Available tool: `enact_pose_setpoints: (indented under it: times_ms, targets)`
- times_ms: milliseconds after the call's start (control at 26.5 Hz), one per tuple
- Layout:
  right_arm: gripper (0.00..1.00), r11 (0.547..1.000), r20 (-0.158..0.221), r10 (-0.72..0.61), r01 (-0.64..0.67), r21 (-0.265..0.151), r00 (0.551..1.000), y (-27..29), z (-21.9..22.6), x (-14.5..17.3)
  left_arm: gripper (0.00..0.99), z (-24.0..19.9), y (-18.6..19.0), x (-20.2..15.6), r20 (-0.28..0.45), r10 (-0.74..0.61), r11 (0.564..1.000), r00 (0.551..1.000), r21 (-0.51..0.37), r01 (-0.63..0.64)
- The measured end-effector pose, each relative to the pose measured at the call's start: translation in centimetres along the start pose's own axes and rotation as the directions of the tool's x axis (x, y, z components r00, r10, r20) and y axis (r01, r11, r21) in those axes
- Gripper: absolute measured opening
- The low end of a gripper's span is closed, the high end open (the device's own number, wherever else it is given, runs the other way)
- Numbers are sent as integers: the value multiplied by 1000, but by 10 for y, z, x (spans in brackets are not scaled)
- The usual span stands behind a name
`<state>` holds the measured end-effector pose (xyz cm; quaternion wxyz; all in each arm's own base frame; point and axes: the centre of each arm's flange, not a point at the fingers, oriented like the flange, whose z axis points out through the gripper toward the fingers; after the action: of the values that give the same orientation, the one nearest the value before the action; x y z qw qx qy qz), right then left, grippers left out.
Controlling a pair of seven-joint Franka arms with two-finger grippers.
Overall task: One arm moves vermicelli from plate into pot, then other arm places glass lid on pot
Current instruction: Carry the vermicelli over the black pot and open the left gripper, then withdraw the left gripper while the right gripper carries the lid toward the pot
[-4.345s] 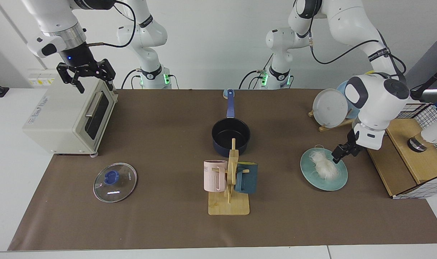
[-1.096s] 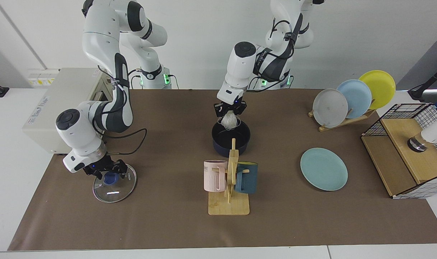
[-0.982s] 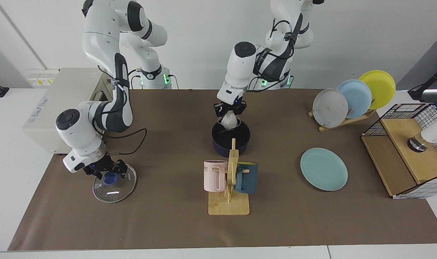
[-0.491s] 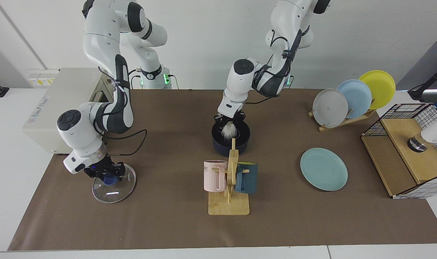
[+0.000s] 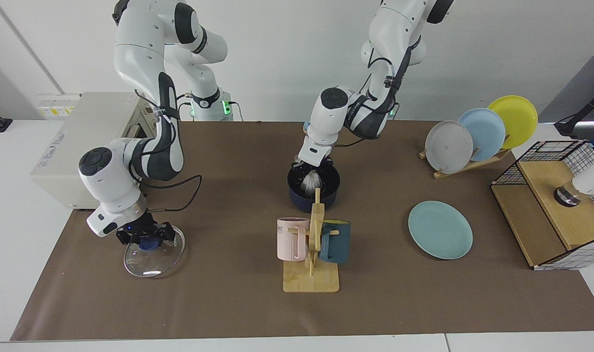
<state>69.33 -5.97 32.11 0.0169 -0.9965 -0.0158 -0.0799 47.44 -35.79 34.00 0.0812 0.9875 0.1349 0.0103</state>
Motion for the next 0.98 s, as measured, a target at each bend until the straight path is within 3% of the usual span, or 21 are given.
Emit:
enact_pose_setpoints:
  times_ms: [113,151,302,340,416,756,982]
  targets:
    - [441,1000,-5,-3,3,0,1000,-1,-3,2,529,2,-1,0,4,-4,1000,1000,2,4]
    - [441,1000,-5,-3,3,0,1000,-2,-3,2,630,3,-1,0,6,-4,1000,1000,2,4]
    - [441,1000,-10,-5,5,2,1000,-2,-10,4,833,2,0,2,8,-6,1000,1000,2,6]
    - [441,1000,-9,-6,6,3,1000,-3,-13,5,934,0,1,3,8,-7,1000,1000,4,7]
    - [441,1000,1,-10,10,8,1000,-6,-19,5,991,-8,4,8,7,-12,1000,1000,7,12]
    - [441,998,101,-45,40,46,994,-36,-43,-4,991,-67,-4,59,4,-83,995,997,48,83]
    - [441,999,137,7,-14,51,991,-79,-56,-7,991,-127,-10,86,13,-93,991,996,94,92]
